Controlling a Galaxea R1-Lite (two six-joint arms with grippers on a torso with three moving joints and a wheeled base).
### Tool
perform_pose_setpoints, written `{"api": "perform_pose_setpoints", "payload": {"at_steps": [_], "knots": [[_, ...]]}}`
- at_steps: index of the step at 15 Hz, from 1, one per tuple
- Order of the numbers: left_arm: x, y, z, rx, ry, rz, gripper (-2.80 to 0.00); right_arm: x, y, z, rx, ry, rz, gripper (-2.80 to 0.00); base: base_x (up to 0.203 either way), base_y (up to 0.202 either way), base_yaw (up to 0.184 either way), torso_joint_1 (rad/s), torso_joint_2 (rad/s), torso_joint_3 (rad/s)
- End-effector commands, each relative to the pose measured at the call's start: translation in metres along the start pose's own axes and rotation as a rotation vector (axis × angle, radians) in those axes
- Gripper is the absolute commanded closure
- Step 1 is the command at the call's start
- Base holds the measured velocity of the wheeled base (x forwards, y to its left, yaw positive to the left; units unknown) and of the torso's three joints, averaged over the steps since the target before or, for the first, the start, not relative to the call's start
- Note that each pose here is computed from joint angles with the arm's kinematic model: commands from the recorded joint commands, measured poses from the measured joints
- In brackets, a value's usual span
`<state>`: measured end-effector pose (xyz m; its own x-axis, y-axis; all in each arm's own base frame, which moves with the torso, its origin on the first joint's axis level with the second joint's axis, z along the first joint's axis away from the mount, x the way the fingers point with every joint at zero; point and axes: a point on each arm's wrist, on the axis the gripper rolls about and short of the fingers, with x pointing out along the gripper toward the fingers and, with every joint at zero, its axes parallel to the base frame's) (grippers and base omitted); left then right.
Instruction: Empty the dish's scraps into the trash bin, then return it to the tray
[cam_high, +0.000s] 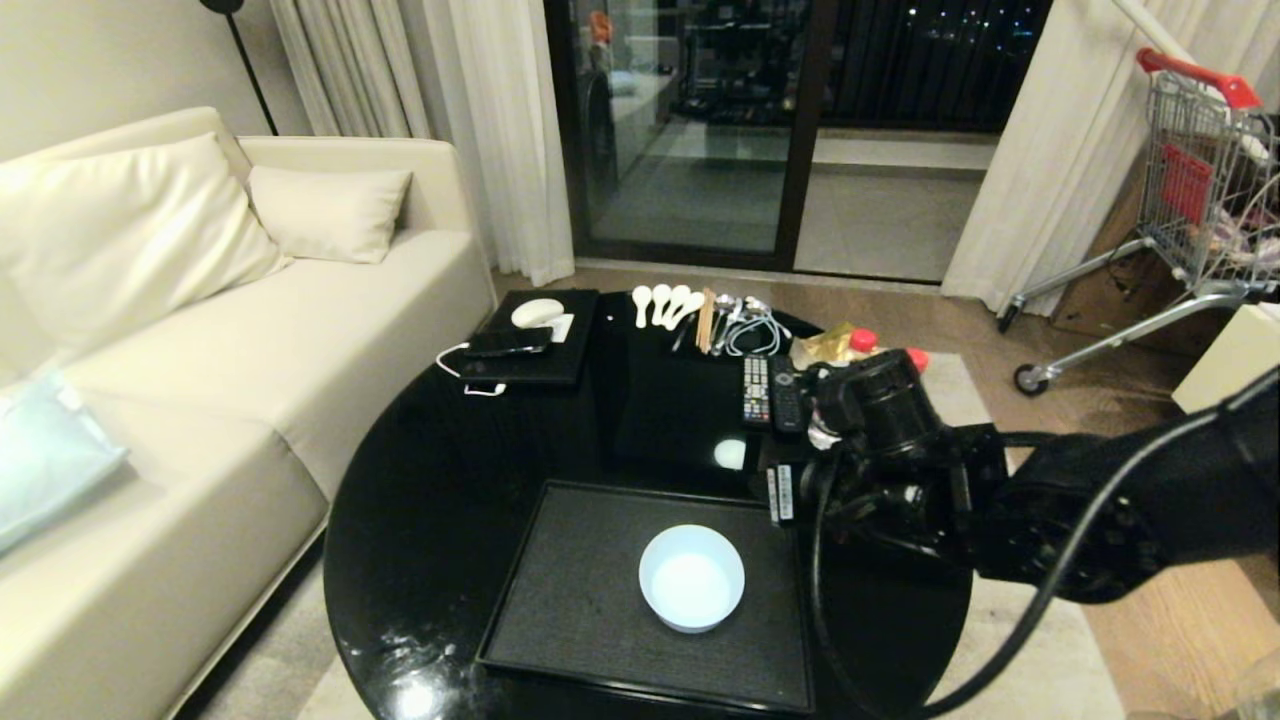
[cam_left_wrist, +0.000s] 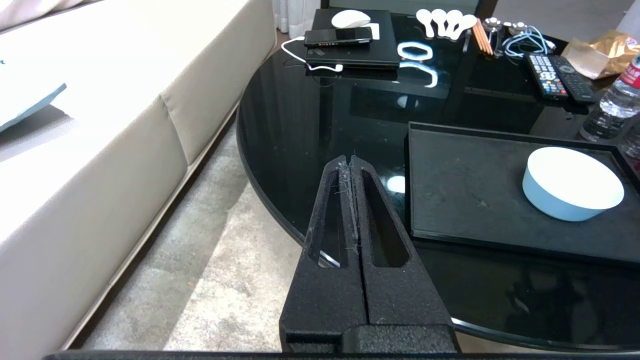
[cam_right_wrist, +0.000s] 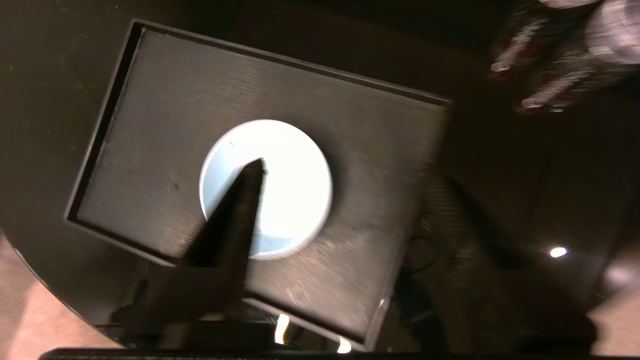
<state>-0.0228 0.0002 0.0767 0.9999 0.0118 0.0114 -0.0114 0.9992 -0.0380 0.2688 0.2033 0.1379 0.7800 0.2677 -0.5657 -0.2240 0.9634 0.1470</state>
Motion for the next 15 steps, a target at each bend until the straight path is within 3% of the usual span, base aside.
{"api": "perform_pose_setpoints", "payload": {"at_steps": [1, 5, 9, 15], "knots": [[0.000, 0.000, 0.000, 0.000, -0.001, 0.000, 0.00, -0.039, -0.007, 0.003, 0.001, -0.069, -0.010, 0.00, 0.000, 0.000, 0.000, 0.000, 0.00, 0.000], [0.000, 0.000, 0.000, 0.000, -0.001, 0.002, 0.00, -0.073, -0.026, -0.009, 0.007, -0.109, -0.091, 0.00, 0.000, 0.000, 0.000, 0.000, 0.00, 0.000], [0.000, 0.000, 0.000, 0.000, -0.001, -0.001, 0.00, -0.110, -0.060, -0.031, 0.035, -0.152, -0.157, 0.00, 0.000, 0.000, 0.000, 0.000, 0.00, 0.000], [0.000, 0.000, 0.000, 0.000, -0.001, 0.002, 0.00, -0.155, -0.129, -0.088, 0.048, -0.159, -0.418, 0.00, 0.000, 0.000, 0.000, 0.000, 0.00, 0.000]]}}
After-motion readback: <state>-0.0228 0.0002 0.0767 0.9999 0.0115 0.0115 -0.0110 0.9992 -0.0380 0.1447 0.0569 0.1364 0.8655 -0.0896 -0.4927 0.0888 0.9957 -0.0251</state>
